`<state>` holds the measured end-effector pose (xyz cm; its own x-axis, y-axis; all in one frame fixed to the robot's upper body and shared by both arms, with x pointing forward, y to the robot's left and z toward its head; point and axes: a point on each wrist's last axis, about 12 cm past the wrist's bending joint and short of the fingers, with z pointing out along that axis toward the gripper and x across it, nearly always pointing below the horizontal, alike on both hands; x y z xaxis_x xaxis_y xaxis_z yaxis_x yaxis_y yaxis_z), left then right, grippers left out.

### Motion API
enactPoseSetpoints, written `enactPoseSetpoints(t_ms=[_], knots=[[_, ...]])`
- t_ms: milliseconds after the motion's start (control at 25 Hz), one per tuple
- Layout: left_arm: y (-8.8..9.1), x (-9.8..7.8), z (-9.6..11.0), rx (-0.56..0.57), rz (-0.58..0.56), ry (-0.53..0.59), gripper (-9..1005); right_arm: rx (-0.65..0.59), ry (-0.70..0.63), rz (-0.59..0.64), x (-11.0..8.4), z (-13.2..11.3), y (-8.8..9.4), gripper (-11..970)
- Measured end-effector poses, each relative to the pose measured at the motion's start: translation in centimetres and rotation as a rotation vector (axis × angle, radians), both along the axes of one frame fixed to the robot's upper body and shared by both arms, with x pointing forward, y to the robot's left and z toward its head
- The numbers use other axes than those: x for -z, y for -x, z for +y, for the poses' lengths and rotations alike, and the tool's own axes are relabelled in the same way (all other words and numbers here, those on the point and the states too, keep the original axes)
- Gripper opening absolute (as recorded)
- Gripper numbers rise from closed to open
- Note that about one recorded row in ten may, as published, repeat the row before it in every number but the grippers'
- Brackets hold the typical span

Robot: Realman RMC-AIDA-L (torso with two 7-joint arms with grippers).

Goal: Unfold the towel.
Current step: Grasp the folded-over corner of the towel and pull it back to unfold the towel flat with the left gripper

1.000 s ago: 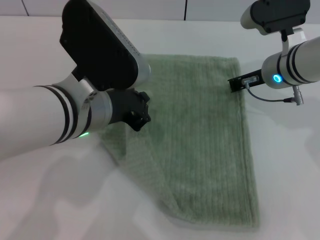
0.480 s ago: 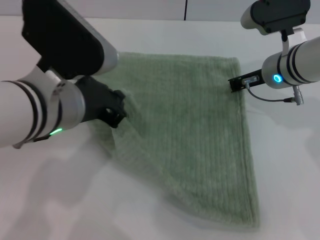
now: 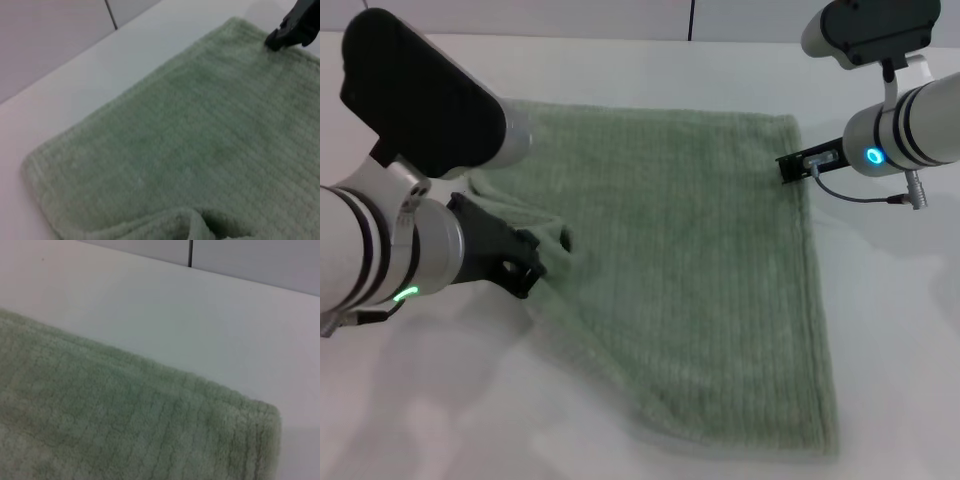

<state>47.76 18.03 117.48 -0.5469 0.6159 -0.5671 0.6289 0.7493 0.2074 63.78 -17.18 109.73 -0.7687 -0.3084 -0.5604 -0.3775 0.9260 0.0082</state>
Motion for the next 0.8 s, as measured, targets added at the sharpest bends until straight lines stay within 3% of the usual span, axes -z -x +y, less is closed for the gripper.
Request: enactPoseSetpoints(t_ms=[280, 800], knots=[[-0.4, -0.3, 1.4, -0.087, 0.041, -0.005, 72, -0.001, 0.000, 0.000, 0.0, 0.0, 0.0, -2], [0.1, -0.1, 1.8, -0.123, 0.141, -0.045, 87, -0.003, 0.000, 0.002, -0.1, 0.1, 0.0, -1]])
